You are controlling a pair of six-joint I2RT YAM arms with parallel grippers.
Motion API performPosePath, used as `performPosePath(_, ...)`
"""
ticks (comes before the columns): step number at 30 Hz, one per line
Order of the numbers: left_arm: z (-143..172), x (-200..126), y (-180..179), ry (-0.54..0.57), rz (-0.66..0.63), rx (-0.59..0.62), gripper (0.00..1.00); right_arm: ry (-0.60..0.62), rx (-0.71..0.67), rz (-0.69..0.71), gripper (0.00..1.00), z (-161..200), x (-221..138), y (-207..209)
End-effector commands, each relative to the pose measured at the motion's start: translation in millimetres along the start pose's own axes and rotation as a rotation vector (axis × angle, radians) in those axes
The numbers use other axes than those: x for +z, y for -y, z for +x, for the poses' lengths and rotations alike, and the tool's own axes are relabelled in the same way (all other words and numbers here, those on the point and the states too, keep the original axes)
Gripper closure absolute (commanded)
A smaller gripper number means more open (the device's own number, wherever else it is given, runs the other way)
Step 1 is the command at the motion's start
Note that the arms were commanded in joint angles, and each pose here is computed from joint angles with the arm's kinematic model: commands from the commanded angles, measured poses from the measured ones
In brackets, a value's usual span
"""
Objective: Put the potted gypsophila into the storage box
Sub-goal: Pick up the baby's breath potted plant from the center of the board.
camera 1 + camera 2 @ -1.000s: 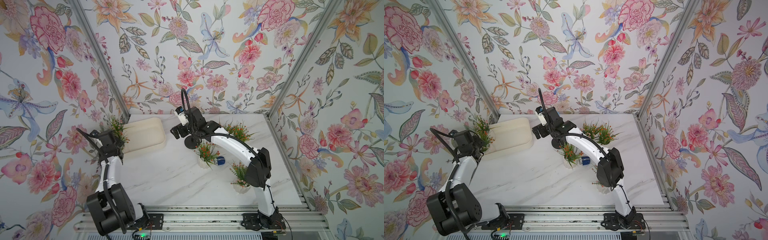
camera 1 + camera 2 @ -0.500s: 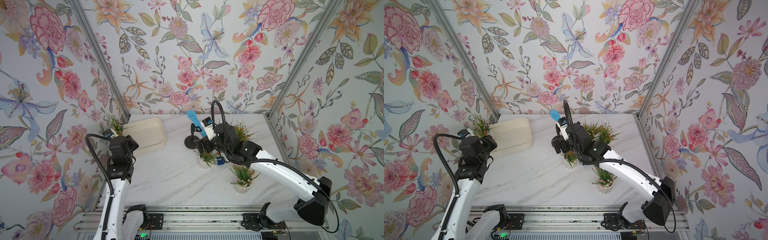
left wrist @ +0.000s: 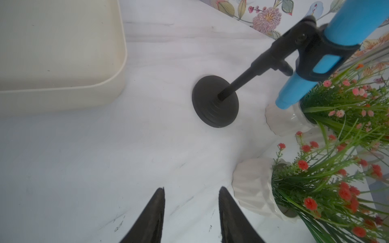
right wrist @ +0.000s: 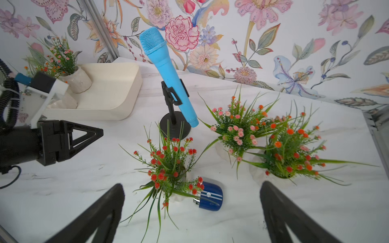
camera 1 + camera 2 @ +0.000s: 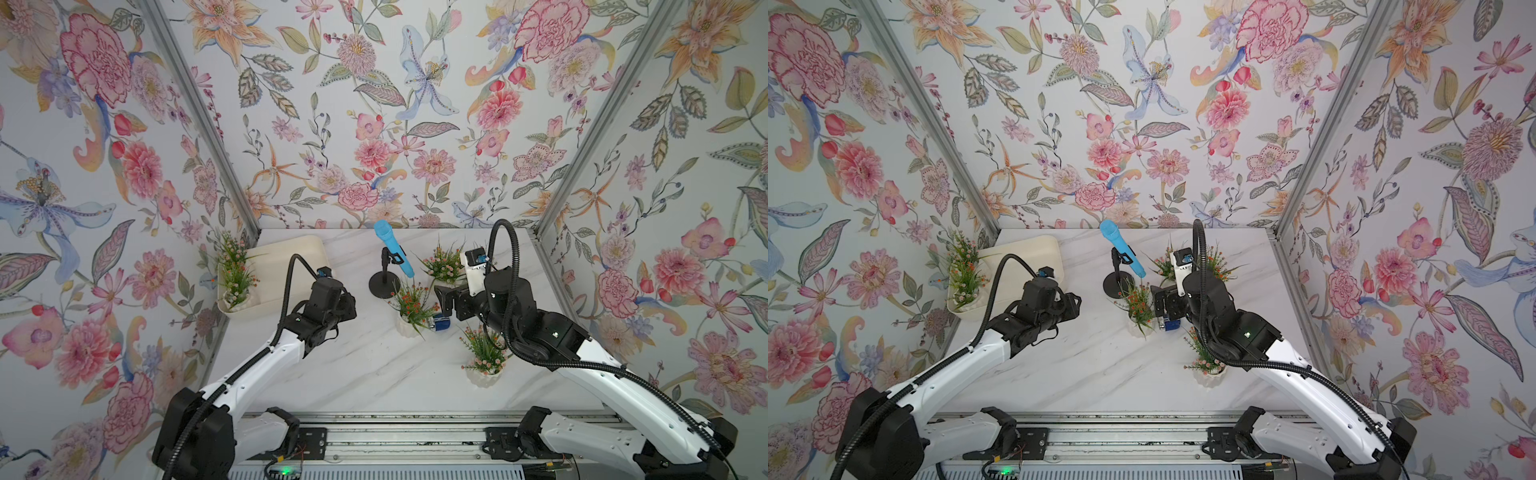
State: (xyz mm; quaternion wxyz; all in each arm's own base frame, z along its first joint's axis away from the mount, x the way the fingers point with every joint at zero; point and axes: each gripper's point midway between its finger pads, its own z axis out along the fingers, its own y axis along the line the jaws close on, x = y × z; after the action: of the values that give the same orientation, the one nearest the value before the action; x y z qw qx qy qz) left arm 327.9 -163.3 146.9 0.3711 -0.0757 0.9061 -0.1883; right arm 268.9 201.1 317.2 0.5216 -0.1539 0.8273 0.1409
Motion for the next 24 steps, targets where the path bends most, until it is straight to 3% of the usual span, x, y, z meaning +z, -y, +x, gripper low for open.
performPosePath(1, 6.6, 14.4, 40.9, -0.029, 0.101, 0.027, 0.55, -0.055, 0.039, 0.059, 0.0, 22.1, -8.3, 18.2)
performPosePath(9, 33.9, 48.6, 96.5, -0.146, 0.156, 0.166, 0.54, -0.108, 0.082, 0.106, 0.0, 51.5, -24.4, 35.0)
performPosePath(16, 59.8, 76.1, 104.6, -0.24, 0.135, 0.242, 0.55, -0.098, 0.088, 0.12, 0.0, 58.3, -32.2, 40.5)
performPosePath(24, 71.1, 89.6, 105.2, -0.257, 0.077, 0.276, 0.57, -0.104, 0.09, 0.112, 0.0, 65.0, -34.4, 38.8)
